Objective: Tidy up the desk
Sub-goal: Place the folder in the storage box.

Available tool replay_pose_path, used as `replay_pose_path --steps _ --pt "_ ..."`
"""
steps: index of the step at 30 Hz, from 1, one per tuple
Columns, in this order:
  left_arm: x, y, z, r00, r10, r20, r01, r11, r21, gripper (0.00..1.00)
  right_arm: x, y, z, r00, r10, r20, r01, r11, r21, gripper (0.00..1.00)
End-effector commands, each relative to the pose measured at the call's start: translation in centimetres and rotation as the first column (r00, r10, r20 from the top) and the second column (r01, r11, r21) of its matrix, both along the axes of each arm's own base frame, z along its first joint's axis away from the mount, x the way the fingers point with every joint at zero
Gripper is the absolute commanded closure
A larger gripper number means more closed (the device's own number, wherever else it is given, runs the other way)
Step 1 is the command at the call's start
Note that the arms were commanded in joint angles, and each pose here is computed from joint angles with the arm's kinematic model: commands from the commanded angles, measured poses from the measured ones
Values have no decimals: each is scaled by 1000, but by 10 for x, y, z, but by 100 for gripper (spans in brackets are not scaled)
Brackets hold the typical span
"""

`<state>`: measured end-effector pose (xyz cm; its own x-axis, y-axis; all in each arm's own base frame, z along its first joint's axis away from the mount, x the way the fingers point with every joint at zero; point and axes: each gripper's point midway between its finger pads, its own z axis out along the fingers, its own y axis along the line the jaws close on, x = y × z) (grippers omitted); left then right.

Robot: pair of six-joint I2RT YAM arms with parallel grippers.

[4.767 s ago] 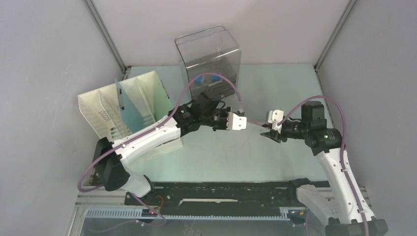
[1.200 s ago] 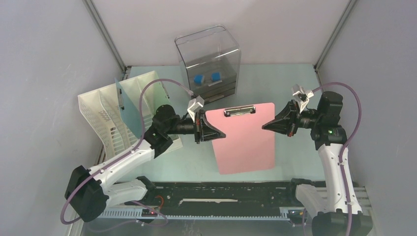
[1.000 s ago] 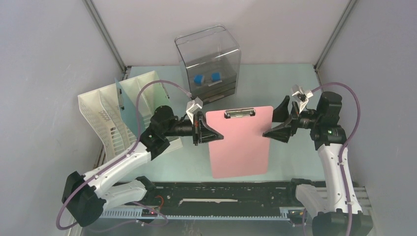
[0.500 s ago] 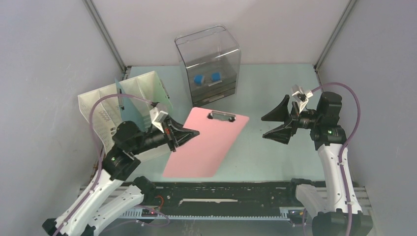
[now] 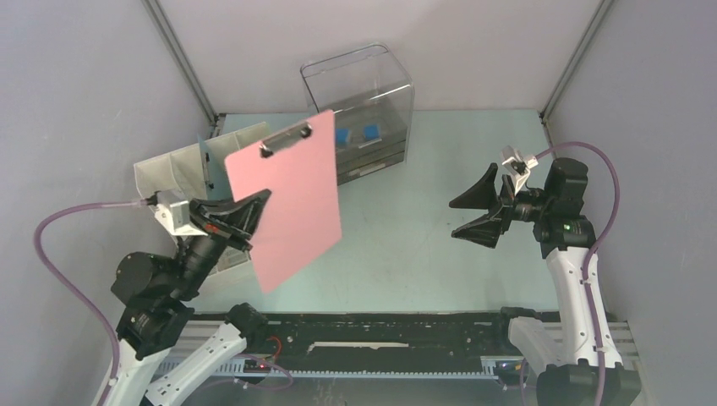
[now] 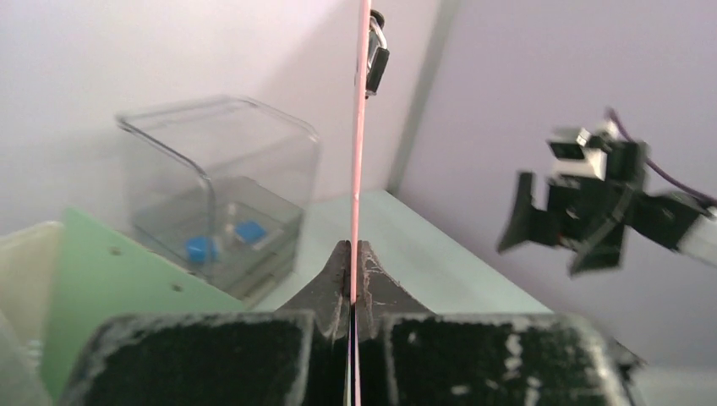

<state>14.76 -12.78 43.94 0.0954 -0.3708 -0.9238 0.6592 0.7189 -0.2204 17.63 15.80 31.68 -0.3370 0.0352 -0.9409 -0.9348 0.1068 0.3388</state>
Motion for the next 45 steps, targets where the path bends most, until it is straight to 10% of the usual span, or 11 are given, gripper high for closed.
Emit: replay_pose_path --steps 1,9,21,37,45 --pt "14 53 44 955 285 82 -273 953 -133 100 -20 1 10 994 112 10 -112 993 41 0" --pt "9 94 98 878 459 138 -427 880 -208 100 -18 1 8 994 109 2 -109 993 41 0" --pt "-1 176 116 594 787 167 -772 616 -155 100 -17 1 8 994 109 -4 -109 993 42 0" --pt "13 200 125 332 910 247 -934 354 -50 100 -13 0 5 994 104 -23 -102 994 47 0" --pt "51 193 96 327 912 247 -943 333 15 100 -14 -1 6 994 103 -19 -102 994 49 0"
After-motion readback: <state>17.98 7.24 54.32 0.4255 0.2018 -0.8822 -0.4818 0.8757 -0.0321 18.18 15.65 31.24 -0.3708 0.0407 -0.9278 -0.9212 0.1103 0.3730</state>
